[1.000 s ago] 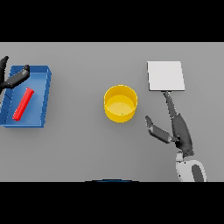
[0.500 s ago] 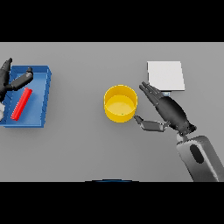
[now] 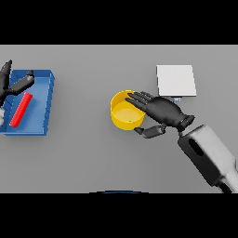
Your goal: Pick up the red beaker and tilt it to pour out 1 green nut into yellow bowl. Pick up the yellow bowl and place it on the metallic measuring scale.
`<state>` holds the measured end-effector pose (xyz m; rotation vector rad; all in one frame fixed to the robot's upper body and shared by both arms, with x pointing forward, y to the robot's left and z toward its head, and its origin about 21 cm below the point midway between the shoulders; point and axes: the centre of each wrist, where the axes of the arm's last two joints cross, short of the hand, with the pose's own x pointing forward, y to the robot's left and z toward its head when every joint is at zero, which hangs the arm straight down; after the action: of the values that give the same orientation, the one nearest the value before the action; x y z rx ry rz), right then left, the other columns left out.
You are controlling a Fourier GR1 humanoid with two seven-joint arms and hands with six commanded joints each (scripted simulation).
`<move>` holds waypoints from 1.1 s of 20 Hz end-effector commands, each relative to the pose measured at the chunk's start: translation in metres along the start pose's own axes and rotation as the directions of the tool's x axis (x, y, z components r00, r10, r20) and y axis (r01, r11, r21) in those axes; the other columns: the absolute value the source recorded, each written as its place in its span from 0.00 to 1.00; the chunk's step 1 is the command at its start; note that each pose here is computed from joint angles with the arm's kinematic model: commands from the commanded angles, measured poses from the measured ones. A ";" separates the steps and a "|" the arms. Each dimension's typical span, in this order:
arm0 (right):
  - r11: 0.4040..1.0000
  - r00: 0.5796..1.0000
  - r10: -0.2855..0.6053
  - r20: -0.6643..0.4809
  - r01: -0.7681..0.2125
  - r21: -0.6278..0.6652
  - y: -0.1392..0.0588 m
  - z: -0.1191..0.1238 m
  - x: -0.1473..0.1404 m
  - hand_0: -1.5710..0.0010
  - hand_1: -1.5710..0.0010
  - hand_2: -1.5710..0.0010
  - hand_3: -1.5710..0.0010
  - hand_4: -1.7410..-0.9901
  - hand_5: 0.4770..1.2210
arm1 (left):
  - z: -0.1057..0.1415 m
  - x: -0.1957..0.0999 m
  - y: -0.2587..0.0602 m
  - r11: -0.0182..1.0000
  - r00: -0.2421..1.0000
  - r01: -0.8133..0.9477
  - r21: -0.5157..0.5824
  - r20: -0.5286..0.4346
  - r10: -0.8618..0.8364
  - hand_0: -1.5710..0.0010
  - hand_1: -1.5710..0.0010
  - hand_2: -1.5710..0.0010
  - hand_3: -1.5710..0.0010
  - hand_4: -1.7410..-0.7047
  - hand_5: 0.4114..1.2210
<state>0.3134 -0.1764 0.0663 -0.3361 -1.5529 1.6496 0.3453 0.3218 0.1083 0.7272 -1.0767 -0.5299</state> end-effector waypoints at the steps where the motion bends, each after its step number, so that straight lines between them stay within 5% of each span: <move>1: 1.000 1.000 0.020 -0.005 -0.020 0.021 -0.002 -0.007 -0.001 1.00 1.00 1.00 1.00 0.62 0.27 | -0.001 -0.001 0.001 1.000 1.000 0.001 0.000 -0.008 -0.001 1.00 1.00 1.00 1.00 0.91 0.38; 8: 0.986 0.997 0.049 0.056 -0.057 0.158 0.000 -0.036 0.003 1.00 1.00 1.00 1.00 0.66 0.28 | 0.001 0.000 0.007 1.000 1.000 0.004 -0.001 0.001 -0.004 1.00 1.00 1.00 1.00 0.91 0.39; 16: 0.951 0.994 0.108 0.036 -0.113 0.286 0.005 -0.053 0.000 1.00 1.00 1.00 1.00 0.58 0.26 | -0.002 -0.001 0.005 1.000 1.000 0.000 0.004 -0.007 0.001 1.00 1.00 1.00 1.00 0.91 0.40; 22: 0.928 0.990 0.141 0.030 -0.143 0.344 0.011 -0.059 0.005 1.00 0.99 0.98 0.97 0.56 0.37 | -0.002 -0.002 0.003 1.000 1.000 0.017 -0.005 0.003 -0.017 1.00 1.00 1.00 1.00 0.92 0.39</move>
<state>0.3469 -0.1303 0.0460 -0.2603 -1.2335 1.9980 0.3461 0.3251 0.1085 0.7317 -1.0701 -0.5471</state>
